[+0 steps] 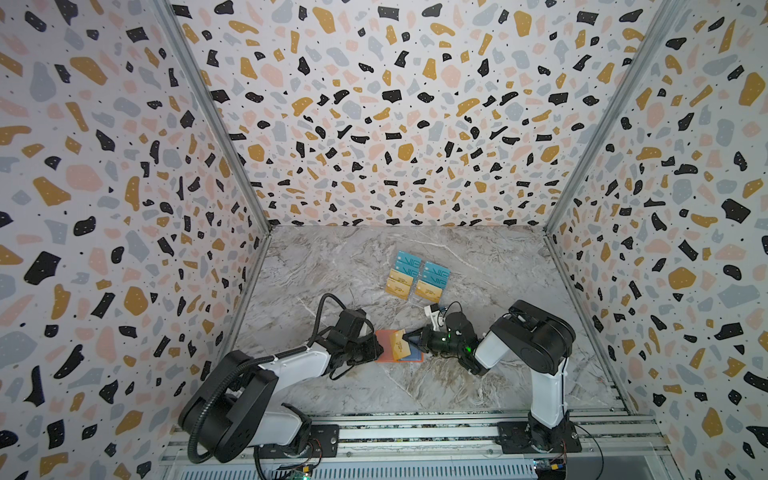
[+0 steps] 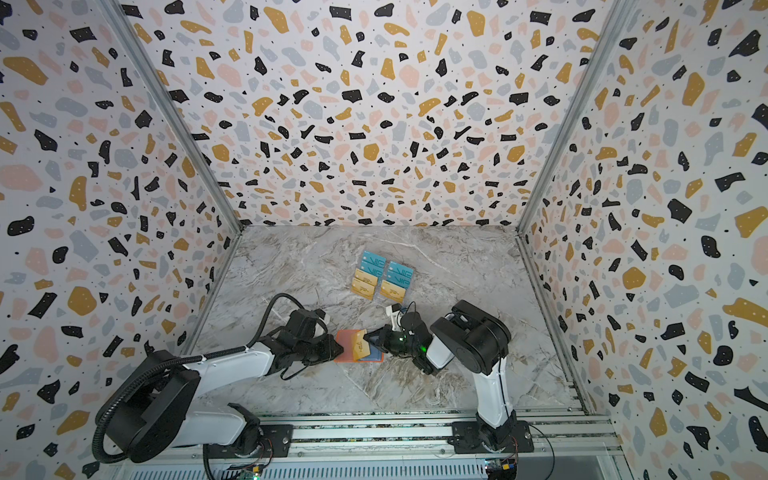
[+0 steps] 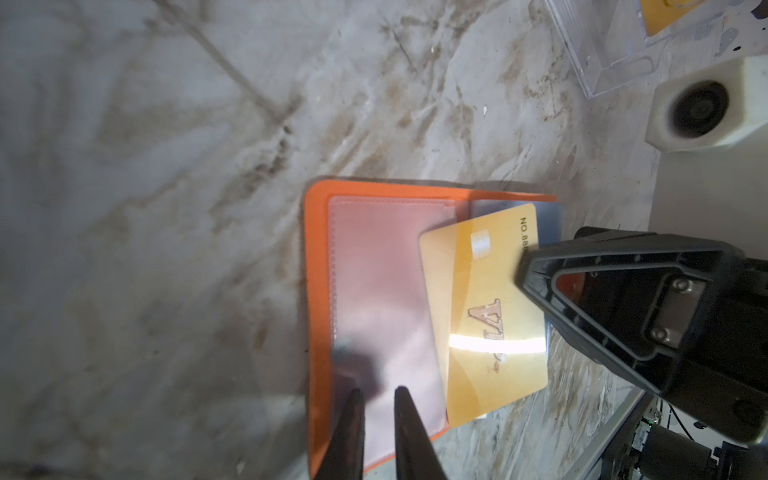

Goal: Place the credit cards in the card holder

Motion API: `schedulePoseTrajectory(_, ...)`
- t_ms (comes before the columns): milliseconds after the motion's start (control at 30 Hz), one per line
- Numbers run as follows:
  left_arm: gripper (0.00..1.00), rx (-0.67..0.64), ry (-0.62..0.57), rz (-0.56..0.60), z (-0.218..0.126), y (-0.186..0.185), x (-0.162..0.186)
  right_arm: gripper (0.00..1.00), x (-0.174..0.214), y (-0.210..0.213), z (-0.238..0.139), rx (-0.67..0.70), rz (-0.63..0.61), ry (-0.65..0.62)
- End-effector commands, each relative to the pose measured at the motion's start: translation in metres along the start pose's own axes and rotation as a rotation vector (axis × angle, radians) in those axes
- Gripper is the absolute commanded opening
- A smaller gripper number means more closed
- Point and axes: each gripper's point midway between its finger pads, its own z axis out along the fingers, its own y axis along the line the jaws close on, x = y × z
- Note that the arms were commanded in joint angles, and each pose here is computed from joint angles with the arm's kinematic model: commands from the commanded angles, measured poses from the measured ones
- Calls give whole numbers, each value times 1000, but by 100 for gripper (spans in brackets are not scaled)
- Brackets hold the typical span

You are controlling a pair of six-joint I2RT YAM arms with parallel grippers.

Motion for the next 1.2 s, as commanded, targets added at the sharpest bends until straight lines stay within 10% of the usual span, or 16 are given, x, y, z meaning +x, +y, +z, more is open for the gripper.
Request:
schedulePoseTrajectory(0, 17, -12, 41, -10, 1, 6, 12, 0, 0, -4, 2, 7, 8, -23)
schedulePoseTrajectory(900, 19, 65, 31, -30, -4, -14, 4, 0, 12, -11, 15, 57, 5, -13)
schedulePoseTrajectory(1167, 32, 42, -32, -28, -14, -18, -12, 27, 15, -12, 11, 148, -69, 27)
